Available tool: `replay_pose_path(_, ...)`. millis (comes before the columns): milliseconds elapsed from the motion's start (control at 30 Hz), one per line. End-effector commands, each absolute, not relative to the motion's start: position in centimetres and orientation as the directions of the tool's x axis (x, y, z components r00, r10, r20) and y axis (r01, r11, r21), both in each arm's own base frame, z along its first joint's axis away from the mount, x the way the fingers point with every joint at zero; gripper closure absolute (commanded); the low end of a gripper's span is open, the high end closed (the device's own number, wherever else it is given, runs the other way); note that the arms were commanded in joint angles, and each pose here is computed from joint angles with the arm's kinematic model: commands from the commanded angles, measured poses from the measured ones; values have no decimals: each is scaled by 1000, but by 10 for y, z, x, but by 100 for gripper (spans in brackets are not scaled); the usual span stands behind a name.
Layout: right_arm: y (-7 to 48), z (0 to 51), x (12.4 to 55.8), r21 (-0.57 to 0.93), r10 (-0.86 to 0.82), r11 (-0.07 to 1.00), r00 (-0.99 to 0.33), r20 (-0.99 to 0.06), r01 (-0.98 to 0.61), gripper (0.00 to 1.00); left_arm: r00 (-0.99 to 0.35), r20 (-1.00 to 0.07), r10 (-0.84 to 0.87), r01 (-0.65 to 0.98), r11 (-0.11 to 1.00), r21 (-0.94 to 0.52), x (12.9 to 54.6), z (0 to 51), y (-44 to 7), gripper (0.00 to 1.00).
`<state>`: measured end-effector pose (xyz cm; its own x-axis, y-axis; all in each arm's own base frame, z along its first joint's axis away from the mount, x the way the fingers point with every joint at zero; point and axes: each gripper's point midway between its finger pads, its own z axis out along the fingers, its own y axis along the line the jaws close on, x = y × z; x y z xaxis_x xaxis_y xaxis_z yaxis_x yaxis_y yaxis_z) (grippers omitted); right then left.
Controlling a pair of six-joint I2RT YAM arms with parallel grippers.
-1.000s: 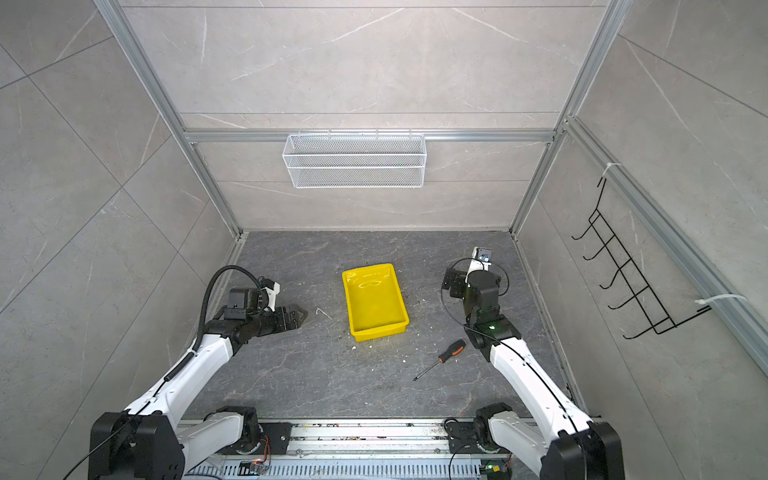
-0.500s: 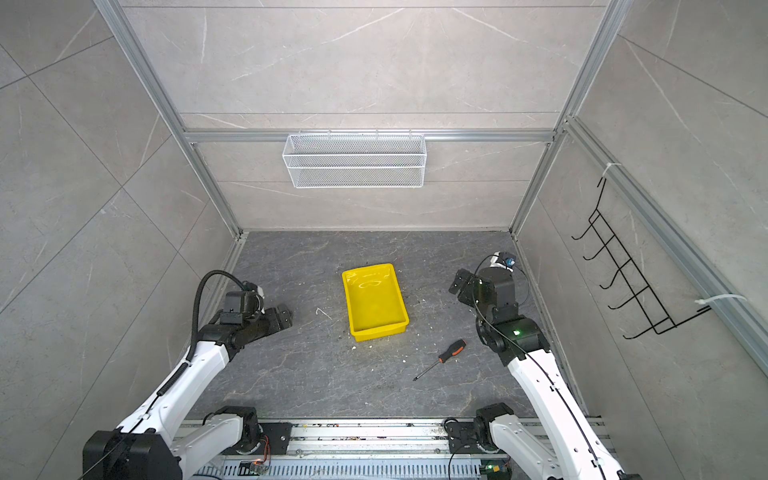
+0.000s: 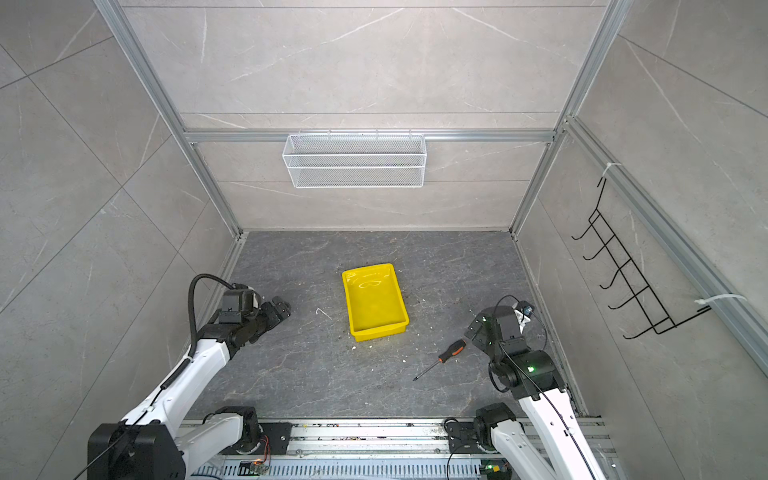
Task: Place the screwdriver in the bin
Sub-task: 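Lower the right gripper over the orange-and-black screwdriver handle and close it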
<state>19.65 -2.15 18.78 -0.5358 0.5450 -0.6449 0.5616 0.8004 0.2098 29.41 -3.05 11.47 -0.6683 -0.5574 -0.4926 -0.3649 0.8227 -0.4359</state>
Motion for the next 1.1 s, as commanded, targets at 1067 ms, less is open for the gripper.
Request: replay_pose_path(1067, 79, 62, 231, 403, 773, 600, -631, -70, 691, 22, -358, -583, -729, -474, 680, -559, 241, 93, 7, 0)
